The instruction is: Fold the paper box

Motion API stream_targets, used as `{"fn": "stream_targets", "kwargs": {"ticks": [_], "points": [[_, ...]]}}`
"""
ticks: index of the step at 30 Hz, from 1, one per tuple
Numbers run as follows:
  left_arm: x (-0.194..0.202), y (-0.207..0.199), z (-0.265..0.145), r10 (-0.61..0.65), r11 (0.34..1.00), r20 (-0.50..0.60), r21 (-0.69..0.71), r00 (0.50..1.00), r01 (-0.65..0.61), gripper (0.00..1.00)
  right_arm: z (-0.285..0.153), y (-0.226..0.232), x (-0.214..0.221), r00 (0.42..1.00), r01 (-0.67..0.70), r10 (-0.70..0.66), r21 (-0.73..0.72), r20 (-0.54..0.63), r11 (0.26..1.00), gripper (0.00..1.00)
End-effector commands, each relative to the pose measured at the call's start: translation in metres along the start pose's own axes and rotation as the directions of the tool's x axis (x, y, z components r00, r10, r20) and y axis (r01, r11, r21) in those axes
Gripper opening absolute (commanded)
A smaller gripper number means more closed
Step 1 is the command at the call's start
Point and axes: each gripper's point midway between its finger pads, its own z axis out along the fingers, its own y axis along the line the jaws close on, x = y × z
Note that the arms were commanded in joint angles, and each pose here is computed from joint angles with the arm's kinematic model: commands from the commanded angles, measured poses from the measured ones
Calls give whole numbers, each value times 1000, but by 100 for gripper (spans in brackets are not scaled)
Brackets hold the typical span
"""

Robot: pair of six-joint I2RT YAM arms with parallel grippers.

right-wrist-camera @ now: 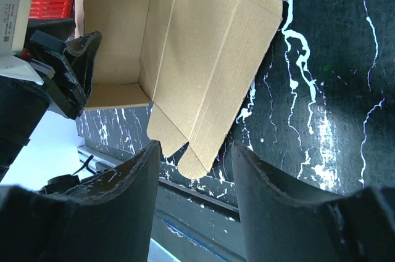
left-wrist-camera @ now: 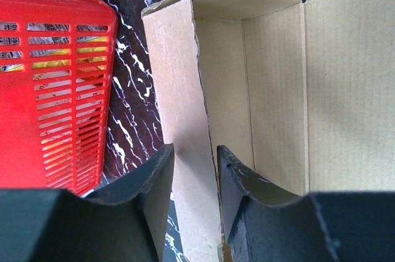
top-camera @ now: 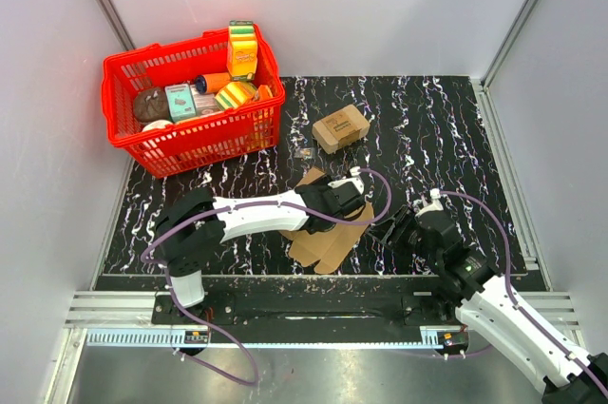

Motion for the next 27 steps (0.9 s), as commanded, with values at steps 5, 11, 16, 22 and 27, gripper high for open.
{"fn": "stream_targets", "kwargs": {"ticks": [5,11,16,22,27], "points": [[-13,11,-2,27,998,14,-60,1000,-26,35,-4,6,-3,1000,20,-19,-25,16,999,56],[-11,10,-1,39,997,9,-63,999,-38,31,-9,8,-7,999,35,-34,-26,31,999,56],[-10,12,-1,42,997,10,-65,999,-41,20,-14,12,-10,998,42,-40,-41,44,998,56],[-13,14,-2,22,999,27,-46,999,-21,9,-23,20,-16,996,64,-61,-51,66,997,56],[-14,11,2,-31,999,43,25,999,30,0,-42,41,-28,988,126,-116,-95,106,987,56]]}}
